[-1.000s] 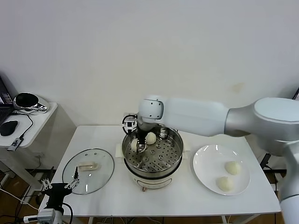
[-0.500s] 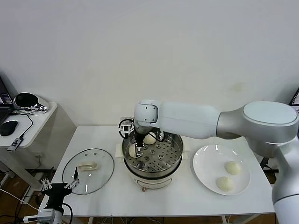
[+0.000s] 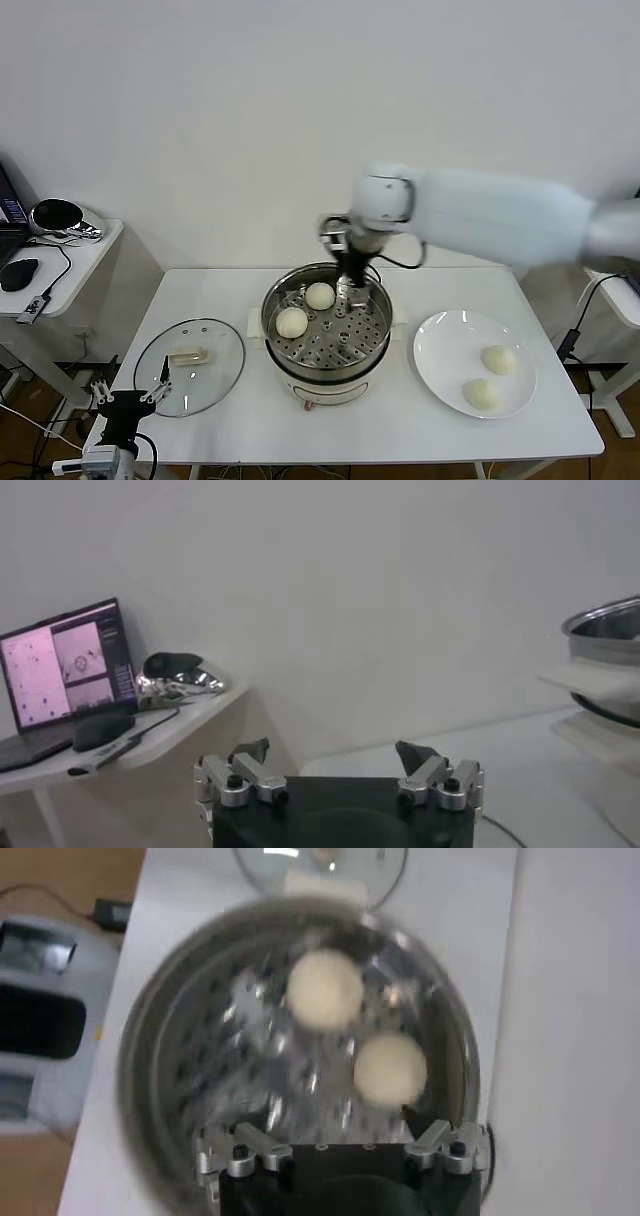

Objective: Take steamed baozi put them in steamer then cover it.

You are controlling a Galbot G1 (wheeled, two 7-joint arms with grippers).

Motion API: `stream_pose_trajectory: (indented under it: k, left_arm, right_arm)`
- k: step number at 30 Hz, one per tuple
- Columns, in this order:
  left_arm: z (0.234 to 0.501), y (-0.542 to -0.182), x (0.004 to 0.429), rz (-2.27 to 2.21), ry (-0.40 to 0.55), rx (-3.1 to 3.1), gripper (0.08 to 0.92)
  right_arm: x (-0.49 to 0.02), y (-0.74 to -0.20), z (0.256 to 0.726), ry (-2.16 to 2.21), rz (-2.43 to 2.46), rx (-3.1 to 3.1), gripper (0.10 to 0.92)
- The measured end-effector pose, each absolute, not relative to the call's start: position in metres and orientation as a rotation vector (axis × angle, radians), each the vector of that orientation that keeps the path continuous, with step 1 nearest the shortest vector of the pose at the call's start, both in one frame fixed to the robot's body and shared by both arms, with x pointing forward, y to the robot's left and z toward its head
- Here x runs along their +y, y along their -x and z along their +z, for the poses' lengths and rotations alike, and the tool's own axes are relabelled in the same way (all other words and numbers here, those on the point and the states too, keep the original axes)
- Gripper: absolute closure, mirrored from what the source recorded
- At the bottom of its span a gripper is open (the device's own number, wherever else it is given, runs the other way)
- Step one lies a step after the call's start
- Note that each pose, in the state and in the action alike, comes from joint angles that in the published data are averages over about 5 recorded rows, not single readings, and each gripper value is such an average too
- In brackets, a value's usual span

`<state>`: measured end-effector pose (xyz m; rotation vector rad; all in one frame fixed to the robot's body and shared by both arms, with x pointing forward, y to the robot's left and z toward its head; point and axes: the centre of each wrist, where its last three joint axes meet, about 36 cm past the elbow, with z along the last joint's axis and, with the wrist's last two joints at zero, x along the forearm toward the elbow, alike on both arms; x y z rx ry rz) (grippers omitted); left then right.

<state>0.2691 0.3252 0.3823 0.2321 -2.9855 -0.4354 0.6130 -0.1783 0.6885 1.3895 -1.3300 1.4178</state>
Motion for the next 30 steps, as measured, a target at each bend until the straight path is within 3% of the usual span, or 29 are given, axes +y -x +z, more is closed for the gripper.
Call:
stream_pose_trajectory:
  k: [7,14,30]
  left_arm:
    - [0.379,-0.268,0.326,-0.447,-0.236,-2.974,0.177]
    - [0.376,-0.266,0.325,-0.457,-0.234,-2.965,0.177]
    - [0.374,-0.26,0.322,-0.468,-0.241,-2.953,0.177]
  right_arm:
    - [-0.274,-0.591,0.675,-1.355,1.431,-1.314,0.2]
    - [-0.339,-0.567,0.629,-1.324,1.413,-1.308,0.2]
    - [-0.396,-0.528,0.527,-1.276,1.341,-1.258,0.2]
